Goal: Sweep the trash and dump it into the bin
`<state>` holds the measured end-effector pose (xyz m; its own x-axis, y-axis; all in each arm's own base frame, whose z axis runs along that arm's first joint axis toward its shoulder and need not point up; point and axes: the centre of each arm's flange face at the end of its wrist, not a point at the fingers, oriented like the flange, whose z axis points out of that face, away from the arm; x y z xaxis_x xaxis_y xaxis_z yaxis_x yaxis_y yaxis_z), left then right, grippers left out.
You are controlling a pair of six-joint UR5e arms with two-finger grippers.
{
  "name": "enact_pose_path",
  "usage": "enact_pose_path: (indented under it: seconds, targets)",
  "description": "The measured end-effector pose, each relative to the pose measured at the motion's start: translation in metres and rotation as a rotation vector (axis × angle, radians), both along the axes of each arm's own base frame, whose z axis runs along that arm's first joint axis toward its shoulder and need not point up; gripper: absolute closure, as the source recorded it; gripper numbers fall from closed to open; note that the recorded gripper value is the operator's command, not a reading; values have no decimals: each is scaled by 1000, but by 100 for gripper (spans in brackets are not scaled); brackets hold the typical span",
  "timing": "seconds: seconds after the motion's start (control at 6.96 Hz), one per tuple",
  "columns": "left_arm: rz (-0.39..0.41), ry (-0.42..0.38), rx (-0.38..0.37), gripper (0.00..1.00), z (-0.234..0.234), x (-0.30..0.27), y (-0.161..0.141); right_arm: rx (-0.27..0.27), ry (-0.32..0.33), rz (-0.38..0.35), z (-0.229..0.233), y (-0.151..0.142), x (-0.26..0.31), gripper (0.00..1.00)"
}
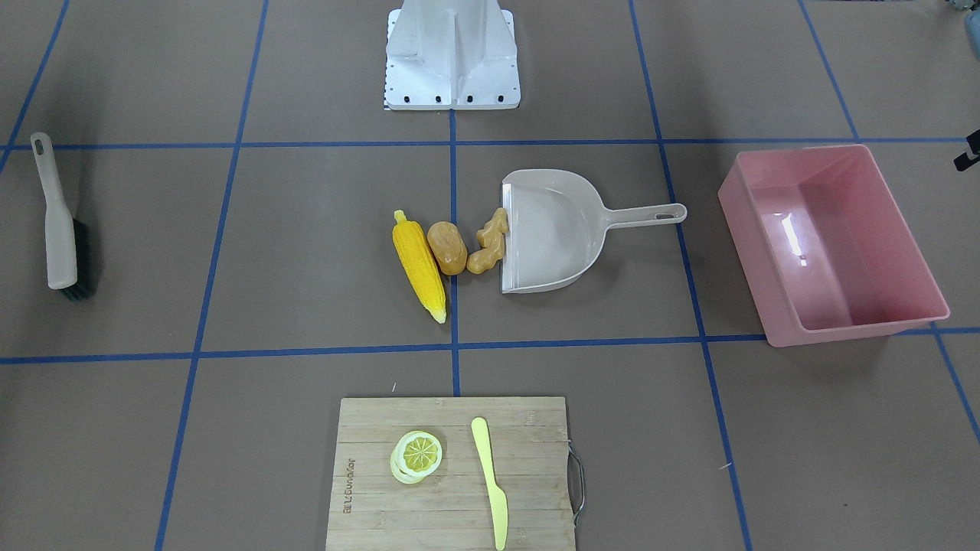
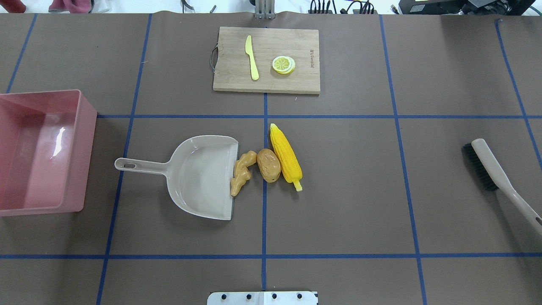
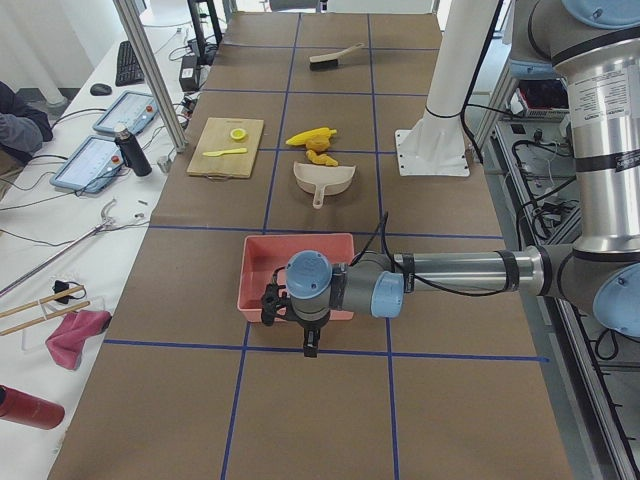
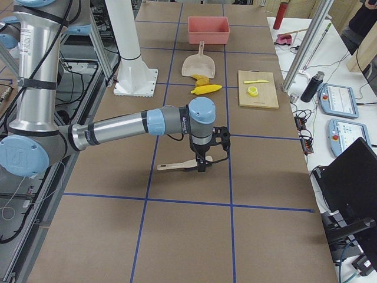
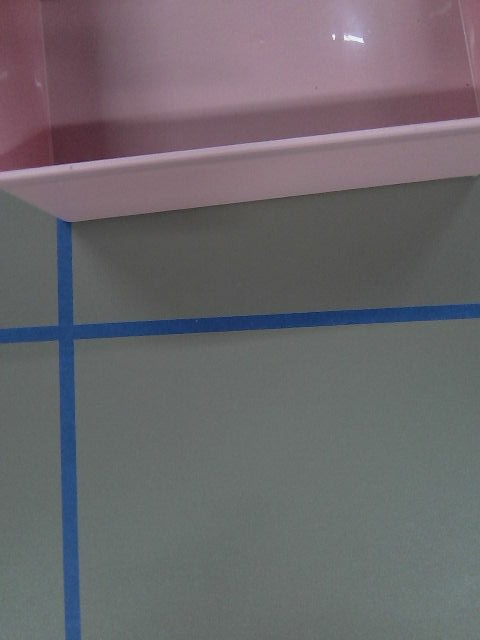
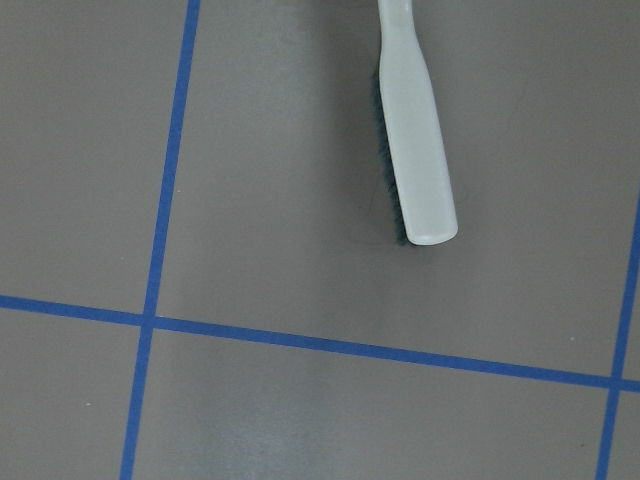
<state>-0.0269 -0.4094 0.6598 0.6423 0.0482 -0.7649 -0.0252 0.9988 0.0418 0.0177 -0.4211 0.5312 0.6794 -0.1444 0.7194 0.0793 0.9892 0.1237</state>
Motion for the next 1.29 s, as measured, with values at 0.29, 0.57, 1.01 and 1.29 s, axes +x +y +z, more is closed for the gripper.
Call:
enact_pose_path:
  seconds: [0.29, 0.57, 1.01, 1.29]
  targets:
    - [1, -1, 7, 2, -3, 0, -3, 30, -32, -38, -13, 34, -11, 0]
    - [5, 2, 52, 2, -22, 3, -20, 57, -39, -68, -1, 73, -29, 0]
    - [35, 13, 170, 2, -74, 19, -57, 32, 34, -99, 14, 93, -65, 0]
    - [118, 36, 290, 2, -124, 60, -75, 10, 91, -161, 39, 97, -89, 0]
